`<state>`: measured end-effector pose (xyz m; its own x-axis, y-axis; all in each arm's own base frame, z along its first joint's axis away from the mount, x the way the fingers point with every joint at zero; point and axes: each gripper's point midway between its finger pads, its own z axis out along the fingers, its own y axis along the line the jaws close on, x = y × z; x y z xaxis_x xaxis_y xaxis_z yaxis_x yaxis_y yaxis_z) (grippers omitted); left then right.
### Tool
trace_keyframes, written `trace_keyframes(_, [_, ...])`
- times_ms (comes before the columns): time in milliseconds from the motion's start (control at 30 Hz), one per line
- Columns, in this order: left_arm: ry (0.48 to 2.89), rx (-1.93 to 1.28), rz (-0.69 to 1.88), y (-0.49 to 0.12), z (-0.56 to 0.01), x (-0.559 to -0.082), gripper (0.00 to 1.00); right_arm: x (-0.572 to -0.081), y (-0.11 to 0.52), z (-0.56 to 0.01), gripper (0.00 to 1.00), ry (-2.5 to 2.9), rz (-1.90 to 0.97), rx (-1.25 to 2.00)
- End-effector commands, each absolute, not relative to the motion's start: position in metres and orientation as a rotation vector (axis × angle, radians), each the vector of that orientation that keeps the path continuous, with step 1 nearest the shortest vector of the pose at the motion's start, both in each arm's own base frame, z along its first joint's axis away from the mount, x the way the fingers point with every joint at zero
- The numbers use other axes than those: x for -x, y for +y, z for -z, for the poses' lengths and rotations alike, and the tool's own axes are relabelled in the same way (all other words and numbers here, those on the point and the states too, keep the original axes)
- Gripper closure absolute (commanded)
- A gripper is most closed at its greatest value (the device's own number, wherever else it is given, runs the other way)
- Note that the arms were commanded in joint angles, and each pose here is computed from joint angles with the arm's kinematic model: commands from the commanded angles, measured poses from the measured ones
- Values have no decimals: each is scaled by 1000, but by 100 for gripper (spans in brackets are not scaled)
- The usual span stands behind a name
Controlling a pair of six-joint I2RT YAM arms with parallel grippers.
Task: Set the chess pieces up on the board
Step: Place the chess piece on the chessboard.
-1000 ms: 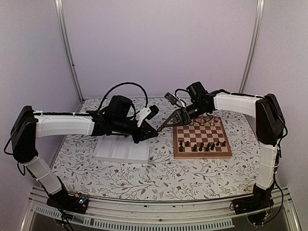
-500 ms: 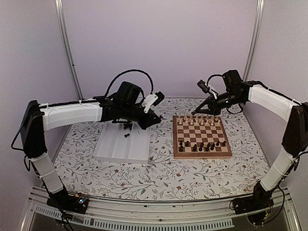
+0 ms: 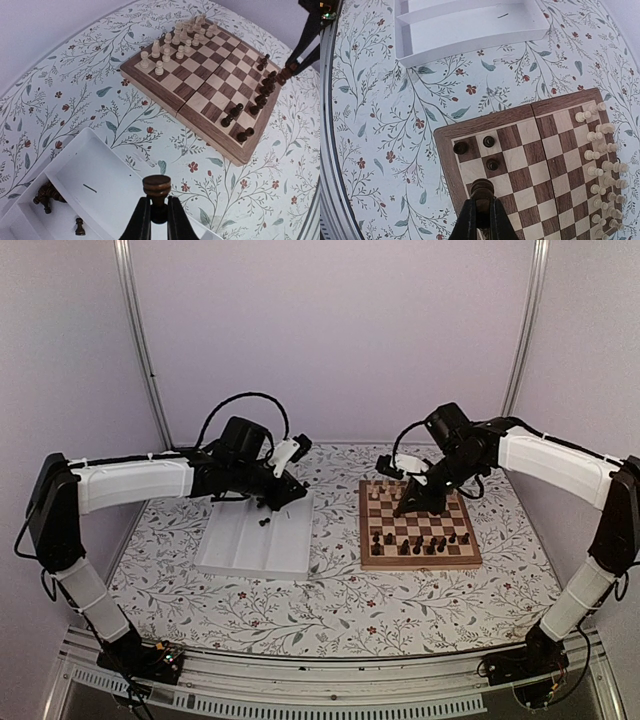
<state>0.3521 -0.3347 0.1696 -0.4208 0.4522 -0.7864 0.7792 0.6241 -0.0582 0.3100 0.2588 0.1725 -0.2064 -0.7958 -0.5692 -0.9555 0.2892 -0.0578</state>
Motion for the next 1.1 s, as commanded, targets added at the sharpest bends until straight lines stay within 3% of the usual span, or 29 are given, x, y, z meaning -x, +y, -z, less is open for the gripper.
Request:
trace_keyframes(0, [2045,-928,552,-332,-183,-356,100,-304,259,-137,100,2133,-347,1669])
trace_keyframes(1067, [2078,-919,556,-327,-175,-361,99,-290,274,-66,96,2181,-244,1841])
